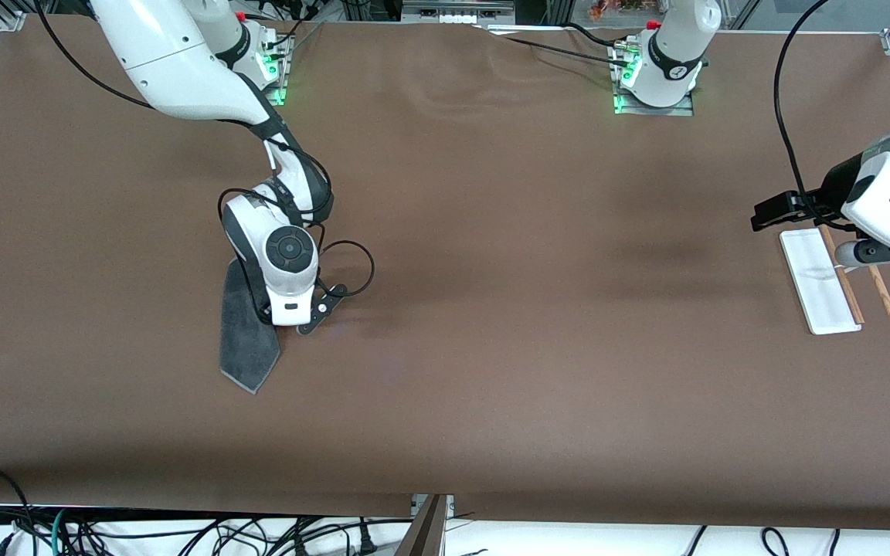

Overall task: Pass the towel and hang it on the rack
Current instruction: 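Close the right gripper on the towel corner, then lift the towel with the right gripper toward the table's middle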

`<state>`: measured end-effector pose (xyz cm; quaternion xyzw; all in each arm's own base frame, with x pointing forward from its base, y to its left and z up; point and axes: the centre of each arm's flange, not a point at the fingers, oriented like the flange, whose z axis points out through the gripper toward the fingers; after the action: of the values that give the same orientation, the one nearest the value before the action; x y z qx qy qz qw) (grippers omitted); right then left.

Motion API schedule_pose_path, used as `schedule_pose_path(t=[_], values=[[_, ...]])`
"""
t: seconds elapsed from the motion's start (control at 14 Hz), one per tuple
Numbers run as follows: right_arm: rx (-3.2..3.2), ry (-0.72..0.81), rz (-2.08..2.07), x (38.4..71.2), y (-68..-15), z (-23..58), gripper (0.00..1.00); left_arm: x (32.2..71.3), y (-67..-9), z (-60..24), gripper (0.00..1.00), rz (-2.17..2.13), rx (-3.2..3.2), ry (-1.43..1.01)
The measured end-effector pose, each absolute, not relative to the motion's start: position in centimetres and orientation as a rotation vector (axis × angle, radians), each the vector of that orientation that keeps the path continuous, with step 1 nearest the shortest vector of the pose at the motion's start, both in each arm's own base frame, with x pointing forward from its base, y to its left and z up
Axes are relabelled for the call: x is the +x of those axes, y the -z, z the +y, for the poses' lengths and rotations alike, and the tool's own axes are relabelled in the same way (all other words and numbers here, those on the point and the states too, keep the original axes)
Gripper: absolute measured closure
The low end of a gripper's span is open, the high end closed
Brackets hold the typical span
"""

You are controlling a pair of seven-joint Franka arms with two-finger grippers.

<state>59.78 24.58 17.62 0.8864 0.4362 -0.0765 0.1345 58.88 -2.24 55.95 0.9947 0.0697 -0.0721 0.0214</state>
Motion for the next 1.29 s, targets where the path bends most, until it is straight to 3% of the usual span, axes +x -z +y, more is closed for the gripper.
schedule_pose_path(t=[0.14, 0.21, 0.36, 0.43, 0.57, 0.64, 0.86, 1.29], values=[[2.569, 0.219, 1.263, 59.8, -17.6, 24.5, 0.25, 58.9, -55.9, -2.2, 0.0, 0.216, 3.083, 0.224], [2.569, 0.219, 1.263, 59.8, -17.6, 24.5, 0.25, 58.9, -55.9, -2.2, 0.0, 0.216, 3.083, 0.224], [2.569, 0.218, 1.263, 59.9, -17.6, 24.5, 0.4, 58.9, -55.9, -2.2, 0.0, 0.216, 3.083, 0.224], [2.569, 0.217, 1.263, 59.9, -17.6, 24.5, 0.41, 58.9, -55.9, -2.2, 0.0, 0.216, 3.083, 0.224], [2.569, 0.217, 1.262, 59.9, -17.6, 24.5, 0.63, 58.9, -55.9, -2.2, 0.0, 0.216, 3.083, 0.224], [2.569, 0.217, 1.262, 59.9, -17.7, 24.5, 0.63, 58.9, -55.9, -2.2, 0.0, 0.216, 3.083, 0.224], [2.571, 0.21, 1.257, 60.0, -18.0, 24.4, 0.85, 58.9, -55.9, -2.2, 0.0, 0.216, 3.083, 0.224], [2.648, 0.03, 1.157, 61.2, -25.8, 25.4, 0.95, 58.9, -55.9, -2.2, 0.0, 0.216, 3.083, 0.224]])
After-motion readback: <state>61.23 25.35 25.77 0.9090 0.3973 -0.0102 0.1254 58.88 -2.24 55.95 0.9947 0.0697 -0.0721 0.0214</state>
